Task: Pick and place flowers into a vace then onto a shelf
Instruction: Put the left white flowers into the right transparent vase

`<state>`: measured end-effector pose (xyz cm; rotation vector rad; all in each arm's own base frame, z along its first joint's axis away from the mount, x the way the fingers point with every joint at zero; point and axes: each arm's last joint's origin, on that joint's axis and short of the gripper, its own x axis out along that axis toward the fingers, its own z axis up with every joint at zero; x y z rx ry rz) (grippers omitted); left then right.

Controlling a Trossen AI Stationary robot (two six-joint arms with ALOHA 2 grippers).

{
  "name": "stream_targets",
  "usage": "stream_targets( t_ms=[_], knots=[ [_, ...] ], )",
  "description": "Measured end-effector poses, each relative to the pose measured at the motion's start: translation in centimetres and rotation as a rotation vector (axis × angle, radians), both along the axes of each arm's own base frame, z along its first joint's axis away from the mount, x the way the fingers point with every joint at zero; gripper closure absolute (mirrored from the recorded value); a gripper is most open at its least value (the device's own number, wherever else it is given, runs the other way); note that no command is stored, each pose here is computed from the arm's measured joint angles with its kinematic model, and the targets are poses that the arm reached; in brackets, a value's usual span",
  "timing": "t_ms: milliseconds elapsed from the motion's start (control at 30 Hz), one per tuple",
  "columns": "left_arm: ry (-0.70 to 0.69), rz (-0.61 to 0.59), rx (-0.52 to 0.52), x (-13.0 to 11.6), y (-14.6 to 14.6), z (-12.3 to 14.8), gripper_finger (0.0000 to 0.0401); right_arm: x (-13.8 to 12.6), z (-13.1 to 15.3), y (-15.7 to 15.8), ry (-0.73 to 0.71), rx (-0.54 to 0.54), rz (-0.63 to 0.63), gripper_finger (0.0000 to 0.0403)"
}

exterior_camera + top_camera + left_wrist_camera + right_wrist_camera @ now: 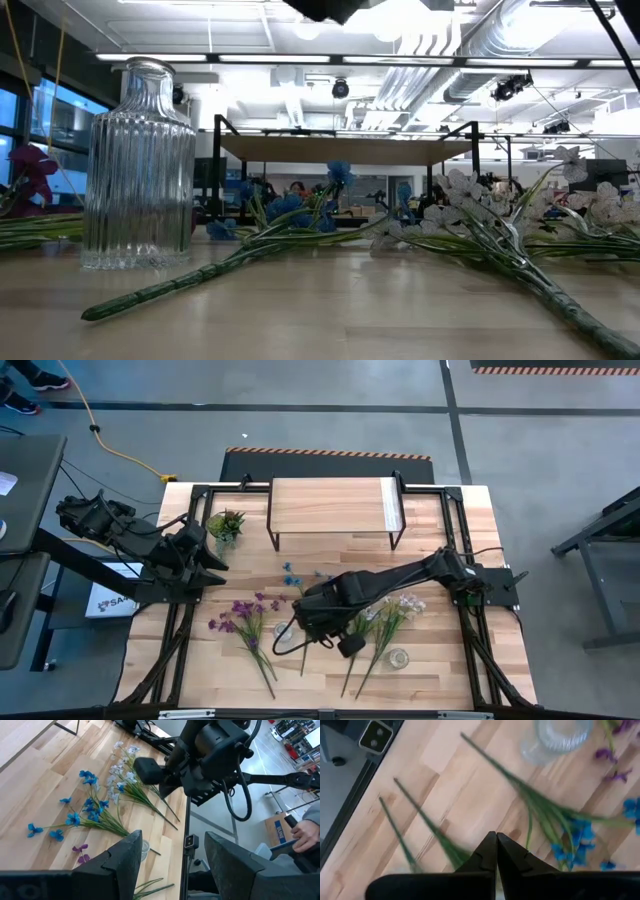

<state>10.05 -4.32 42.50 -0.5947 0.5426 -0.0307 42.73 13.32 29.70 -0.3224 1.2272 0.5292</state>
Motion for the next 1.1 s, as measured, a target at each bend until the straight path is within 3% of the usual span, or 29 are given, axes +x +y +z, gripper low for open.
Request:
stream_targets(
  t_ms=[667,933,1100],
  knots=[
    [0.009,-0.003,0.005,0.1,-0.1,-0.1,0.0153,2.7,-4.7,0.7,-0.01,-0.008,0.168,0.0402],
    [0.031,-0.001,0.013,0.0,0.0,-0.3,0.0153,3.0,-4.7,0.0,0.008,0.018,0.052,0.0402],
    [0.032,-0.007,0.012,0.0,0.0,-0.3,0.0153,2.2,-4.8,0.4,0.076,0.027,0.07,0.0402]
  ],
)
